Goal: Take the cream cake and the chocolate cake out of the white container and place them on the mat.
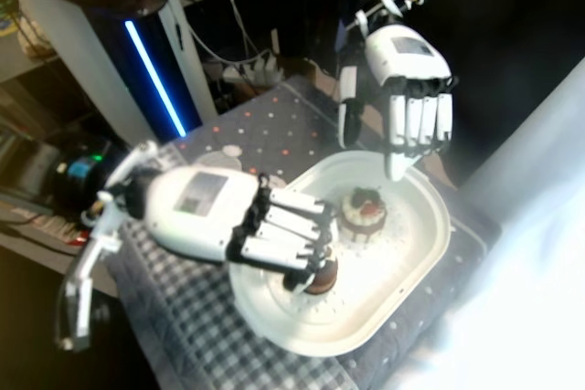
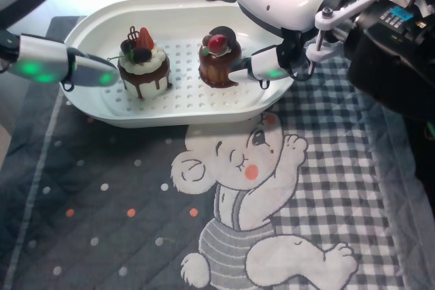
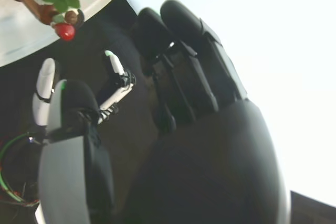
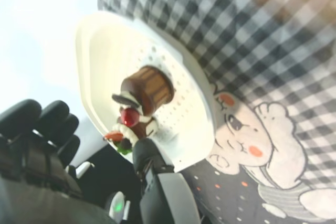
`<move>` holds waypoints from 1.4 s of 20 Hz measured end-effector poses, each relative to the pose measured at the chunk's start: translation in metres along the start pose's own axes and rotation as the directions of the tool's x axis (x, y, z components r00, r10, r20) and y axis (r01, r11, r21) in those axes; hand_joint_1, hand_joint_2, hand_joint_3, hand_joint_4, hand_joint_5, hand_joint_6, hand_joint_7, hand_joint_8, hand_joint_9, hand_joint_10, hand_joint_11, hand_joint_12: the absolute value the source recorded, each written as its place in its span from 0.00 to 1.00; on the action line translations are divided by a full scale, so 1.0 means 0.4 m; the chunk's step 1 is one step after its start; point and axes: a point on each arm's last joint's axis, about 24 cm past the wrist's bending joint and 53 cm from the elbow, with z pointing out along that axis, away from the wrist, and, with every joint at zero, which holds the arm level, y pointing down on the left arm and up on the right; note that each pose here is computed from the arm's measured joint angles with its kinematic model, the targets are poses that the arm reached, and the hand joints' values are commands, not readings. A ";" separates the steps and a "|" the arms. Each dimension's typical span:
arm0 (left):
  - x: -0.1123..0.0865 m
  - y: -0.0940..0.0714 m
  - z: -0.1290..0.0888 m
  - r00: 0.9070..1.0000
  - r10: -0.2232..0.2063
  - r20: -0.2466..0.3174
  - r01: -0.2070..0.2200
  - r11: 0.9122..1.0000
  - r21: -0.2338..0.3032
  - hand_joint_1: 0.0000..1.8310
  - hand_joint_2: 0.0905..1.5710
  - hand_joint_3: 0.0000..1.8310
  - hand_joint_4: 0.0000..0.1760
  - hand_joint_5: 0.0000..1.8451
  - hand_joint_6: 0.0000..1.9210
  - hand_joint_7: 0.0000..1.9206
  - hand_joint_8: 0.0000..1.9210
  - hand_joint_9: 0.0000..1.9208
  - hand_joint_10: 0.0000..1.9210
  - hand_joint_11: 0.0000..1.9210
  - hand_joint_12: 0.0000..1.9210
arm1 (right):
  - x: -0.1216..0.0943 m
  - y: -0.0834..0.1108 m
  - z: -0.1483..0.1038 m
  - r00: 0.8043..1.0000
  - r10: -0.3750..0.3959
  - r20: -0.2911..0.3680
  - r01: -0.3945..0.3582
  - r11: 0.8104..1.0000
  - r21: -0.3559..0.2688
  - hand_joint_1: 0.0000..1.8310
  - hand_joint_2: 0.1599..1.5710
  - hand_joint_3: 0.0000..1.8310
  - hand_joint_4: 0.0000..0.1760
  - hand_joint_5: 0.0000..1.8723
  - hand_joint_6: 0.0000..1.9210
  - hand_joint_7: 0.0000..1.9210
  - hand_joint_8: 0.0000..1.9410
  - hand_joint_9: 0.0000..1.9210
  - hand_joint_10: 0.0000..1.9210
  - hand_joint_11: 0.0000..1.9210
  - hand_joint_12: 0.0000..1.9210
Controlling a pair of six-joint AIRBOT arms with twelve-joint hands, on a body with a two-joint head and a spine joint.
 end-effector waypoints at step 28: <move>0.172 0.055 0.125 0.979 -0.069 -0.191 0.055 0.995 -0.082 0.51 0.52 0.00 0.00 0.19 0.00 0.16 0.00 0.18 0.01 0.00 0.61 | 0.118 -0.058 0.118 0.987 0.125 -0.100 -0.115 0.988 0.101 0.50 0.46 0.00 0.00 0.21 0.00 0.18 0.01 0.20 0.00 0.00 0.64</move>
